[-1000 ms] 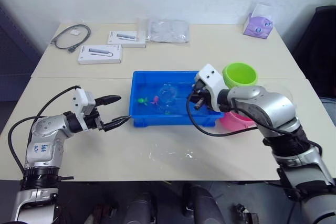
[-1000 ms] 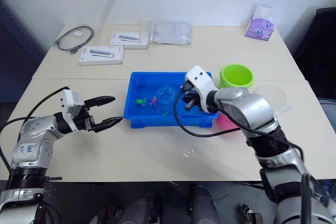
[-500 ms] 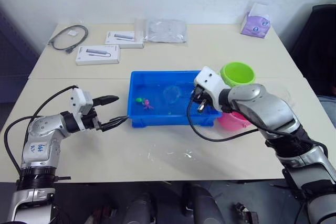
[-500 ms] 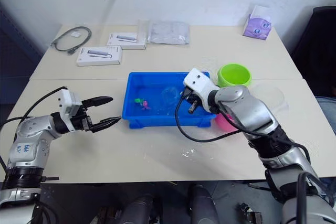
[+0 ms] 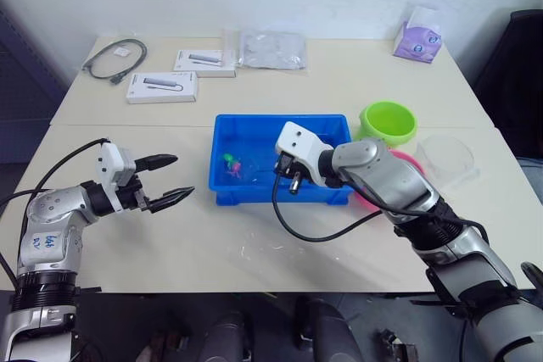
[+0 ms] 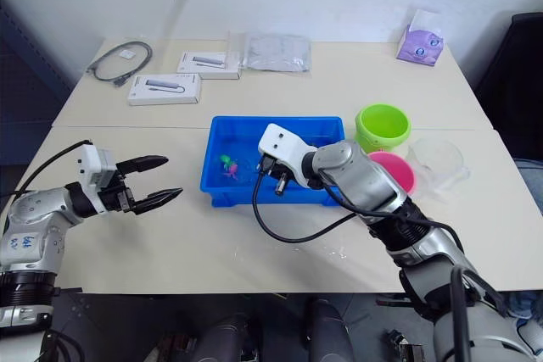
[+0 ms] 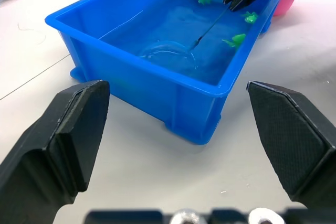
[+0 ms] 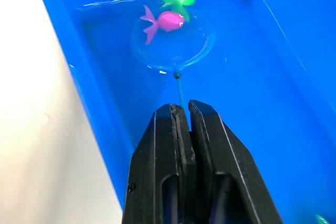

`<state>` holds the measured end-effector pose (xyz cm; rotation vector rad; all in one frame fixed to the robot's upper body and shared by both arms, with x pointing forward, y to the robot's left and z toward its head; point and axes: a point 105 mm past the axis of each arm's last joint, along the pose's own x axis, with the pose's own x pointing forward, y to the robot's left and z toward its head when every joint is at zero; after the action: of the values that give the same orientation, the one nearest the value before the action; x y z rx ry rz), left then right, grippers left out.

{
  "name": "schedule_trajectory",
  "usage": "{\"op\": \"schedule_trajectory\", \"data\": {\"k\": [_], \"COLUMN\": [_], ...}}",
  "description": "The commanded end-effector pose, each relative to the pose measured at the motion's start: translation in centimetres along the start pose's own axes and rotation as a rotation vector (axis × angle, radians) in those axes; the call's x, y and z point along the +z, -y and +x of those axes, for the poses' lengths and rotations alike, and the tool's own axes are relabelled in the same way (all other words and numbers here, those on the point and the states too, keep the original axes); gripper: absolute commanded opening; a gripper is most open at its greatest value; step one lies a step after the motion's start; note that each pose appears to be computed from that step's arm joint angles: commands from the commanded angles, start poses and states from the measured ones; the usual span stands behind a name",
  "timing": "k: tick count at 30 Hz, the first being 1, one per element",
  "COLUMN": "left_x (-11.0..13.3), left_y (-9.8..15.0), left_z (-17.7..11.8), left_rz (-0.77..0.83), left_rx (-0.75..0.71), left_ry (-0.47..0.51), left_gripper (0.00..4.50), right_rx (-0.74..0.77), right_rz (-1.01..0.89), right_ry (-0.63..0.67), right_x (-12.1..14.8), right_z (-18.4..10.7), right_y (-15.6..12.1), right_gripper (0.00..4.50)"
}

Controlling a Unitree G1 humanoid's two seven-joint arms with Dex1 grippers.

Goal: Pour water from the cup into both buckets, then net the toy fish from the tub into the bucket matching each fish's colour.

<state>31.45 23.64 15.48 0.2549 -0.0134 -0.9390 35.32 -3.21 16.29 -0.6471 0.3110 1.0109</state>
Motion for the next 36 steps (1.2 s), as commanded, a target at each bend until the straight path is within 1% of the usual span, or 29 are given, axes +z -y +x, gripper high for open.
{"op": "schedule_trajectory", "data": {"k": [1,9,13,18,27,30,33,36], "left_x": [0.9,1.7,2.1,2.6,3.3,3.7,4.1,4.7], "left_y": [-0.5,-0.3,-0.2,-0.1,-0.2,0.0,0.3,0.7], "left_z": [-0.8,-0.3,0.0,0.4,1.4,1.9,2.5,3.5], "left_rz": [0.028,0.031,0.034,0.040,0.047,0.053,0.057,0.059], "left_rx": [0.026,0.025,0.022,0.015,-0.002,-0.025,-0.048,-0.089], "left_ry": [0.014,0.021,0.023,0.029,0.045,0.059,0.072,0.094], "left_gripper": [4.49,4.49,4.49,4.49,4.49,4.49,4.49,4.49], "right_rx": [-0.012,0.033,0.016,0.014,-0.020,-0.042,-0.056,-0.057], "right_rz": [-0.024,-0.009,0.013,0.077,0.155,0.183,0.205,0.200], "right_ry": [0.038,0.060,0.054,0.109,0.124,0.155,0.158,0.244], "right_x": [1.3,1.7,1.6,1.7,0.0,-0.7,-1.4,-1.2], "right_z": [-1.0,-2.5,-3.6,-4.7,-6.9,-8.2,-9.3,-11.2], "right_y": [0.5,0.1,1.1,1.7,2.5,2.8,2.6,2.1], "right_gripper": [0.00,0.00,0.00,0.00,0.00,0.00,0.00,0.00]}}
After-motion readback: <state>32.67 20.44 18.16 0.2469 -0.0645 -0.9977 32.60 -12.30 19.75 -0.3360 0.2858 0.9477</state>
